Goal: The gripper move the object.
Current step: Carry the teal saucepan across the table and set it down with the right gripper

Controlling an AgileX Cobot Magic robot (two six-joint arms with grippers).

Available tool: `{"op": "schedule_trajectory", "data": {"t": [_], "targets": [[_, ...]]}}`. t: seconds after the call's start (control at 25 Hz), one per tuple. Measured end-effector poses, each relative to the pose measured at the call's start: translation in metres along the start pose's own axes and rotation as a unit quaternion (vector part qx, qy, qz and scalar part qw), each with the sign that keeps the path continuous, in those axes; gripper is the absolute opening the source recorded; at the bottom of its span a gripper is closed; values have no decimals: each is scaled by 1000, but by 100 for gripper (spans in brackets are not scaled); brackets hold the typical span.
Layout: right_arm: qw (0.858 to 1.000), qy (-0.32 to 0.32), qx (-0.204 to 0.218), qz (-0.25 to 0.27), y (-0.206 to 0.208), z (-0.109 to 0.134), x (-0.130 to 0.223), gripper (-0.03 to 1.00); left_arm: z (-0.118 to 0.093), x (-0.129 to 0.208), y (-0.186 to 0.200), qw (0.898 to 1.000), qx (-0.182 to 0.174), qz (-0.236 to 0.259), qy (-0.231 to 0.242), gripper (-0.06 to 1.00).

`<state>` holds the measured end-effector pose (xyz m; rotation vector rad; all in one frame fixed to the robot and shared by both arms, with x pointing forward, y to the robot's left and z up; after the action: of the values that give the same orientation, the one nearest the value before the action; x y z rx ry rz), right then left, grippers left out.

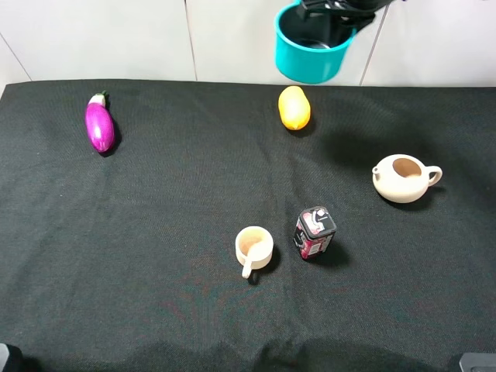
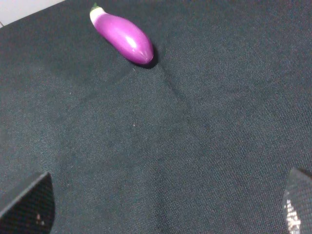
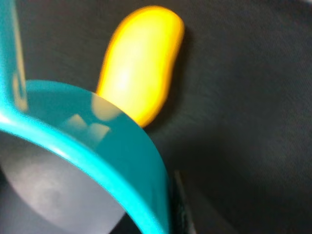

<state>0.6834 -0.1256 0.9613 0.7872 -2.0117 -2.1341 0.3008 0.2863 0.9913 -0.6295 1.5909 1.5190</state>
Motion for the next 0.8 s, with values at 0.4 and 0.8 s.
{"op": "schedule_trajectory", "data": {"t": [0.4,0.8], "targets": [[997,-63,17,47,-14,-68,38,0,0,0,0,1000,0,0,0,99],[991,-120,34,51,-11,-129,58,0,0,0,0,1000,0,0,0,99]]}}
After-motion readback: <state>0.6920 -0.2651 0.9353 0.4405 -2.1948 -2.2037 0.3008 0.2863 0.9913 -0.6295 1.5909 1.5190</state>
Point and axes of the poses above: a point on each arm's last joint axis where the gripper is mounted, y pointing back along that axis away from the gripper, z along the wrist's bending axis when the last joint is at zero, x = y × z, the point moved 9 cm from there along -y, pointing out along that axis toward the gripper, and after that the axes turned 5 degrees about y, right-handed, at the moved point
